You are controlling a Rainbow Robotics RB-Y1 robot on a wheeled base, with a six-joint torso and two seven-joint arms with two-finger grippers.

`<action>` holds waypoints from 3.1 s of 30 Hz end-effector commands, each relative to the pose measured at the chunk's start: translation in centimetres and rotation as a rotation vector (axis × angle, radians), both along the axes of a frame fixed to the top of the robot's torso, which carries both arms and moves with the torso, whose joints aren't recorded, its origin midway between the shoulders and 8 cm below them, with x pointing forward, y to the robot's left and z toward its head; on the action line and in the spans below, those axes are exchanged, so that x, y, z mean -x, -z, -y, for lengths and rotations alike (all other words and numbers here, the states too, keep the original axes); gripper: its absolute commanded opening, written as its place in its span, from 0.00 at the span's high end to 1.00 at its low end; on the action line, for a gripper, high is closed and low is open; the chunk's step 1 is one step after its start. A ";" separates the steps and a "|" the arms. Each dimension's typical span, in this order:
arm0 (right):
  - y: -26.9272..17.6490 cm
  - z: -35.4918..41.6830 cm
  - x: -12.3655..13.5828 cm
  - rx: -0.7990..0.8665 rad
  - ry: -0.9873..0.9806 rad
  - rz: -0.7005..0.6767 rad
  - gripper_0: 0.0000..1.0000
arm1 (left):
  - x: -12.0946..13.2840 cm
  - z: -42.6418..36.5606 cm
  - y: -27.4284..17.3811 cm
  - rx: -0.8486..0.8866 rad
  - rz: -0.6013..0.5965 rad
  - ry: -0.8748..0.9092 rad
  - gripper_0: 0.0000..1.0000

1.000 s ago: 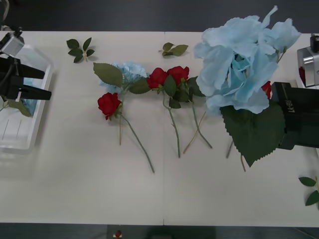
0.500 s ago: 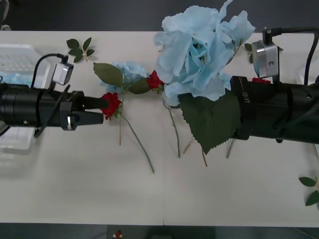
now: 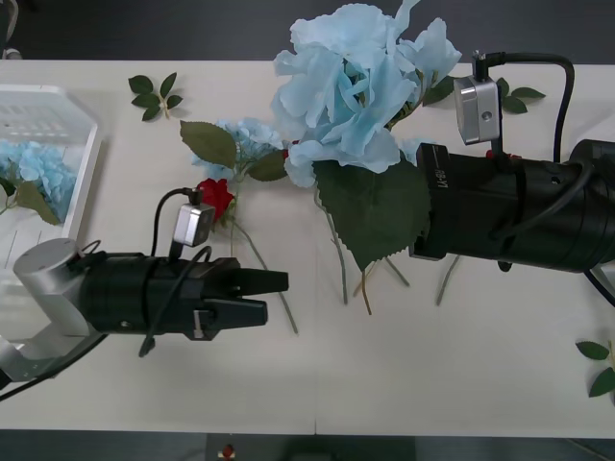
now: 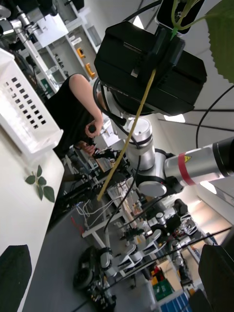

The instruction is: Put the red flowers into the right box and the blue flowers into the left box

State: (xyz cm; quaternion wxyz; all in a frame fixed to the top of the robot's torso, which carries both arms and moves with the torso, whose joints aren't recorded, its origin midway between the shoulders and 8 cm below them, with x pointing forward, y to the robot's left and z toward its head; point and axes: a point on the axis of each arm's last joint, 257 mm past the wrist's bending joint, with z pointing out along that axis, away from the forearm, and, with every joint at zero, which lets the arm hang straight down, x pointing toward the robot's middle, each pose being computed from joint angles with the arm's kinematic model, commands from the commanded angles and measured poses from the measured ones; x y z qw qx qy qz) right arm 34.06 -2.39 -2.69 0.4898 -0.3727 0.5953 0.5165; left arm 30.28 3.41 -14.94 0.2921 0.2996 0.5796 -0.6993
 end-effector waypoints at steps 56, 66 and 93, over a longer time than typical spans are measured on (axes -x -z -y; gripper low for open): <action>-1.3 -0.2 0.1 -0.021 -0.003 0.022 0.00 | -4.5 8.3 -7.7 0.131 0.090 -0.103 1.00; -1.1 -0.2 -0.1 -0.020 0.001 0.010 0.00 | -8.8 -3.5 -10.6 0.019 0.186 -0.214 1.00; 10.0 14.5 -10.6 0.455 0.734 -0.738 0.00 | -18.1 -44.7 -3.7 -0.926 0.221 -0.849 1.00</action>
